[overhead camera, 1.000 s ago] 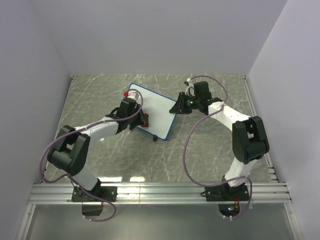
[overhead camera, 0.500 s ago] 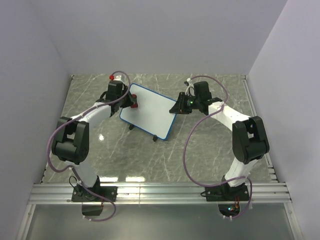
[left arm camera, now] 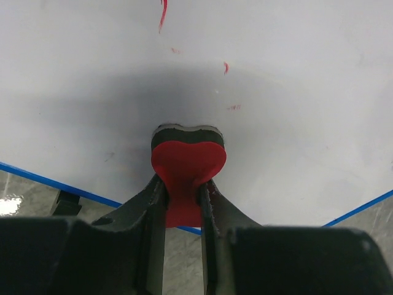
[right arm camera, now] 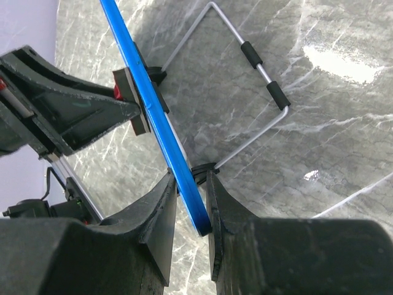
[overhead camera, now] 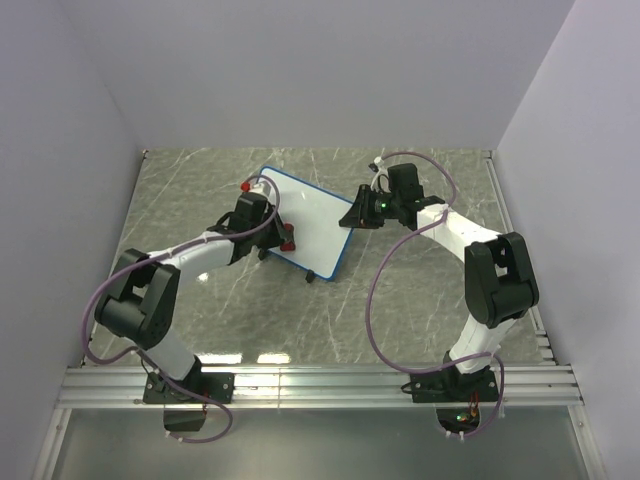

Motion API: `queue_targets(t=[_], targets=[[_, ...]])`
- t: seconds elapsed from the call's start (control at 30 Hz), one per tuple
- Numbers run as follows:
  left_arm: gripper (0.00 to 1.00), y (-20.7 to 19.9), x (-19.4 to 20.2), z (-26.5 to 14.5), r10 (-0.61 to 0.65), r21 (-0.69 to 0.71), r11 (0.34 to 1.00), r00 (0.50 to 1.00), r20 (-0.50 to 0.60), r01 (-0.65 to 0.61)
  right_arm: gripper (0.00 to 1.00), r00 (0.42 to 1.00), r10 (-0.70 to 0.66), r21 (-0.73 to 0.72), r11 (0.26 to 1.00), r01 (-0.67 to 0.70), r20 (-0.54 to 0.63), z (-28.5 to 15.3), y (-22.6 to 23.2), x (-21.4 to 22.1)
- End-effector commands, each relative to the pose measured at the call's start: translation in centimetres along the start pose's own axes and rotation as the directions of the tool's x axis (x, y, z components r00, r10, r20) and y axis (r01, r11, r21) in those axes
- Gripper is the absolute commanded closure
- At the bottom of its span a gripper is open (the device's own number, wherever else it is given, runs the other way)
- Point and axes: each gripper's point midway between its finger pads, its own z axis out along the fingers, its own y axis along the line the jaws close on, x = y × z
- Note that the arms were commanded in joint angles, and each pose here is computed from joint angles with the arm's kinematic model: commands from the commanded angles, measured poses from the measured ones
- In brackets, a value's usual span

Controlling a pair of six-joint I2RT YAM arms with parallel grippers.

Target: Erase the whiteboard

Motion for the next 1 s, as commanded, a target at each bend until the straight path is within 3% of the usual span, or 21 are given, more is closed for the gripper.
queue_targets(t=[0.0,0.17,0.33,0.5,0.63,0.77,0.97], targets=[[1.00,0.1,-4.3,0.6,0.011,-0.013,1.000,0.999,0.052,-0.010,1.00,1.000,-0.019,0.153,0.988,0.020,-0.010,-0.1,-3.6,1.0],[1.00,0.4,-12.0,1.1,0.031,-0.038,0.999,0.989,0.147,-0.026,1.00,1.000,-0.022,0.159,0.987,0.023,-0.009,-0.4,-3.7,1.3],[1.00,0.1,-12.8,2.3,0.019,-0.021,1.000,0.991,0.129,-0.016,1.00,1.000,-0.029,0.162,0.986,0.029,-0.002,-0.7,-3.6,1.3],[1.00,-1.8,-9.3,2.3,-0.003,0.030,1.000,0.996,0.085,0.001,1.00,1.000,-0.027,0.162,0.986,0.027,0.000,-0.7,-3.8,1.4],[1.00,-6.5,-2.7,2.5,0.070,0.103,0.992,0.998,-0.010,-0.068,1.00,1.000,-0.020,0.158,0.987,0.021,-0.006,-0.2,-3.9,1.4],[1.00,-7.5,2.2,2.1,0.045,0.126,0.991,0.996,-0.081,-0.035,1.00,1.000,-0.021,0.152,0.988,0.021,-0.002,-0.2,-3.8,1.2],[1.00,-6.7,1.0,1.4,0.049,0.074,0.996,0.998,-0.043,-0.045,1.00,1.000,-0.023,0.149,0.989,0.023,-0.003,-0.2,-3.9,1.5]])
